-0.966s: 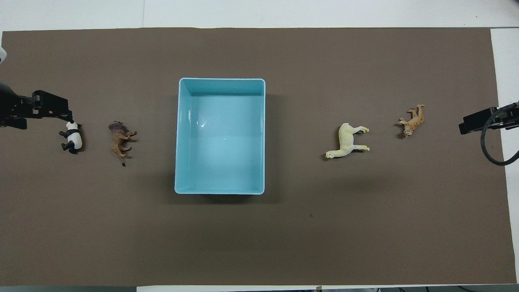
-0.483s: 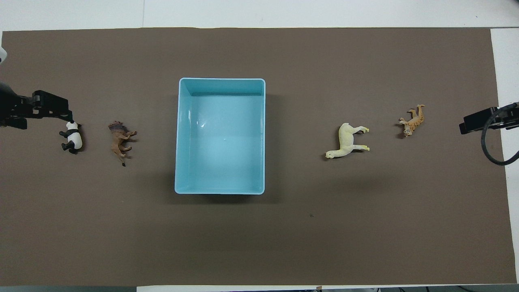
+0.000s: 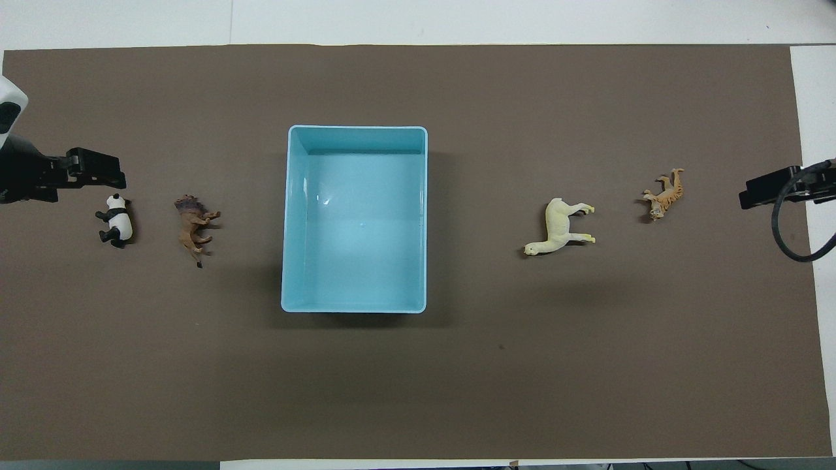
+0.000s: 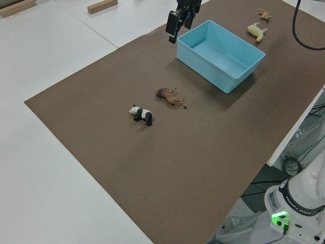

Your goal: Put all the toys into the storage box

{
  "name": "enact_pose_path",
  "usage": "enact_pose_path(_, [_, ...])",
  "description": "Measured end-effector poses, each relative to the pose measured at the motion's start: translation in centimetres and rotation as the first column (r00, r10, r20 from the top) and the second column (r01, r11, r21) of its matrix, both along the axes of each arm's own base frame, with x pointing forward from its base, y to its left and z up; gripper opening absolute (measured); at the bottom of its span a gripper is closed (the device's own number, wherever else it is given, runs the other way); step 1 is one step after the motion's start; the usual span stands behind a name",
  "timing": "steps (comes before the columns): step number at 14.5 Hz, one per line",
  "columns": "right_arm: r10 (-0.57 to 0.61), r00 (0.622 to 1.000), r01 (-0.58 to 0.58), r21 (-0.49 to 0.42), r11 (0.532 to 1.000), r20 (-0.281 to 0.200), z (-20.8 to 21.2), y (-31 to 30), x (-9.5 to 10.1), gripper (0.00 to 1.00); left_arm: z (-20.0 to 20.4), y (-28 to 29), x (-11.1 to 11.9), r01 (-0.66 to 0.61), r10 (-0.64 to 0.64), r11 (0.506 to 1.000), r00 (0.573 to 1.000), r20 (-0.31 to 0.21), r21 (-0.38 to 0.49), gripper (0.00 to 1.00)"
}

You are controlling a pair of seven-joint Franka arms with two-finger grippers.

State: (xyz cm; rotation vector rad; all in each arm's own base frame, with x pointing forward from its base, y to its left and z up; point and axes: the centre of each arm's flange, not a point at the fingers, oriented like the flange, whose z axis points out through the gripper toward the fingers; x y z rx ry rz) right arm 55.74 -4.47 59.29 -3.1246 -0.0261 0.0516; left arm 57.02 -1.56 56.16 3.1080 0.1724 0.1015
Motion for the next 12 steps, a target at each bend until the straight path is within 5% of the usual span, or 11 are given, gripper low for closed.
enact_pose_path(7, [-0.382,0.923,0.382,0.001,0.924,0.057,-6.0,-0.5,3.7,1.00,-10.6,0.8,0.7,-0.016,0.016,1.000,0.999,0.030,0.001,1.00])
enact_pose_path(12, [-0.630,0.773,0.631,0.008,0.775,0.067,-13.7,-3.3,7.4,1.00,-17.4,0.6,1.1,0.007,-0.007,1.000,1.000,0.031,0.003,1.00])
